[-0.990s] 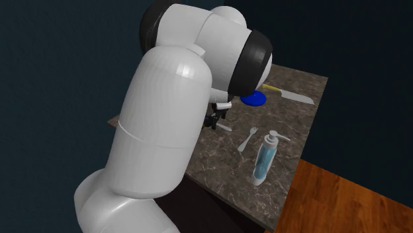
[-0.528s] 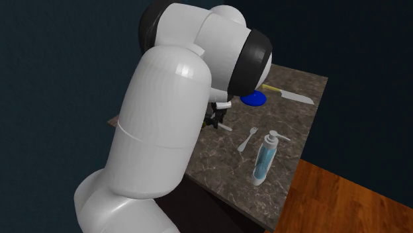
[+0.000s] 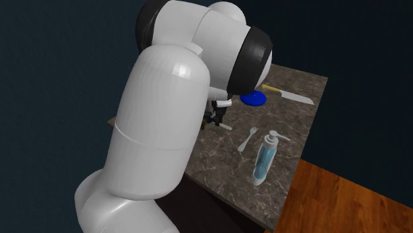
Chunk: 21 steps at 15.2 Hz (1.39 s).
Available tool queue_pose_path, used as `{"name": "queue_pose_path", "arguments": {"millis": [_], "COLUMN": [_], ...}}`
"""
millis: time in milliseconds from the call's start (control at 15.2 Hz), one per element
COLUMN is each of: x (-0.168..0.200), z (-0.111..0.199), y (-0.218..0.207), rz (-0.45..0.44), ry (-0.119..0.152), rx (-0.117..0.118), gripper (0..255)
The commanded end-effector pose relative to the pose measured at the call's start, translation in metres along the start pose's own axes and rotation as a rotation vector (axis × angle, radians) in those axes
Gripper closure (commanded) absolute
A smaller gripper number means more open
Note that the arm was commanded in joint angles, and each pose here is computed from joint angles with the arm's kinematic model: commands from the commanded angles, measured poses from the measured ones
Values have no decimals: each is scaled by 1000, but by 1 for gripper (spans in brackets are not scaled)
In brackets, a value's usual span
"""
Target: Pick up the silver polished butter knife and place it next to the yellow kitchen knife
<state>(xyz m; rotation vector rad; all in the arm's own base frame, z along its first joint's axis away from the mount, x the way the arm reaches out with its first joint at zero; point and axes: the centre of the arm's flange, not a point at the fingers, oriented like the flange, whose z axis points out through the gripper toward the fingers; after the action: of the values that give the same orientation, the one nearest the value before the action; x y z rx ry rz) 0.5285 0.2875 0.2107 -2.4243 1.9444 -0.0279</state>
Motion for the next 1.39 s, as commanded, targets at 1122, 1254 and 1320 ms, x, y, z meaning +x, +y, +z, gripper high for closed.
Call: {"name": "queue_pose_path", "arguments": {"millis": [1122,1254,1320], "x": [-1,8,18], "z": [-99,-101,-100], "y": [-4,-14,-23], "rz": [0,0,0], "ry": [0,0,0], "rx": [0,0,0], "gripper": [255,255,255]}}
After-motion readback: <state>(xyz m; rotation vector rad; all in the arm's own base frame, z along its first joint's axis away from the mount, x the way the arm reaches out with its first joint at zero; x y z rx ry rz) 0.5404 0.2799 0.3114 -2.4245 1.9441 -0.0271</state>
